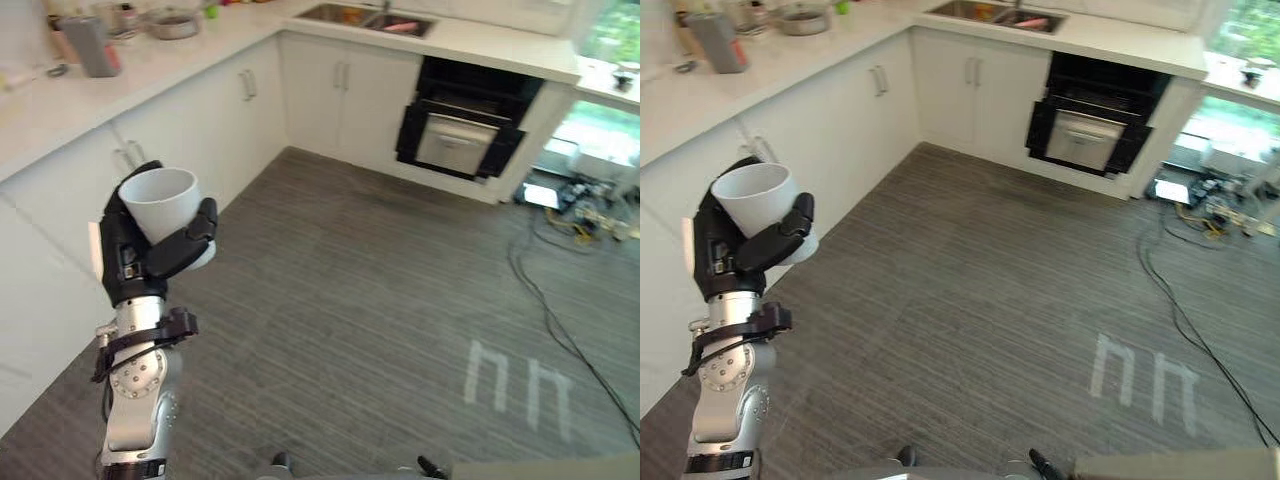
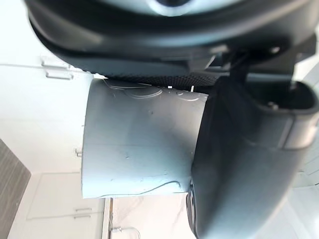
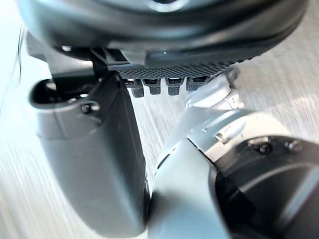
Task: Walk over to the sink, pick up the cup, carry it to the dishwasher, place the cup inside the dishwasher, then close the dishwasher door
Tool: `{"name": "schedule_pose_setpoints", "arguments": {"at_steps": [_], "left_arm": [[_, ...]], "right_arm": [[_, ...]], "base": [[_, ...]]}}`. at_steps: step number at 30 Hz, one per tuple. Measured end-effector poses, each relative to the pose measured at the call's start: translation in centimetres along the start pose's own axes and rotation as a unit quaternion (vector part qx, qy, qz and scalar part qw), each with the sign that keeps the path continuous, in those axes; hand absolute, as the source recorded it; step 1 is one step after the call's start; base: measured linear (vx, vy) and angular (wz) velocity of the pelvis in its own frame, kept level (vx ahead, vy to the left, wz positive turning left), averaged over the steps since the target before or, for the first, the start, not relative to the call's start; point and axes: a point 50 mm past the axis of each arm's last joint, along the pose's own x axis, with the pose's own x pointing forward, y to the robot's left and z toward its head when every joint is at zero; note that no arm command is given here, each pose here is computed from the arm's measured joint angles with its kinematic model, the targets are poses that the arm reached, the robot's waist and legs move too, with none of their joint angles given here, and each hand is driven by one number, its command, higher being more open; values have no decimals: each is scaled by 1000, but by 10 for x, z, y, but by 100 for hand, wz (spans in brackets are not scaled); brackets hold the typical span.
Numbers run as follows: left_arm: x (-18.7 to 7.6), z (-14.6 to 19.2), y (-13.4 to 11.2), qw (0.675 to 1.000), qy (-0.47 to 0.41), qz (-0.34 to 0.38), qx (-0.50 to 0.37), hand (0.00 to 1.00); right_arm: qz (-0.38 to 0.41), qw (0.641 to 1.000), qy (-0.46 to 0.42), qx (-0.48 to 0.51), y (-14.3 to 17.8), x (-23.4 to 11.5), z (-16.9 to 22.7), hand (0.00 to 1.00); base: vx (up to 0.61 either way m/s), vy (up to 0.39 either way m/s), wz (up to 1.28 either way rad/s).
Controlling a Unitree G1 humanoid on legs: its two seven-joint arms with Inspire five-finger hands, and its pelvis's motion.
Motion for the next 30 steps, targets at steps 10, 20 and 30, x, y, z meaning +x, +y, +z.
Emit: {"name": "schedule_pose_setpoints", "arguments": {"at_steps": [10,20,30], "left_arm": [[-3,-14,-40,993,25,-107,-40,0],[17,-35,-34,994,44,-99,-19,0],[-31,-82,-37,975,182,-54,-113,0]], "right_arm": [[59,997,5,-41,32,10,24,100],[59,998,31,-9,18,3,4,100],[54,997,32,46,7,1,4,100]], "base": [[72,-95,-14],[-29,13,-20],[-40,-4,-5]]}}
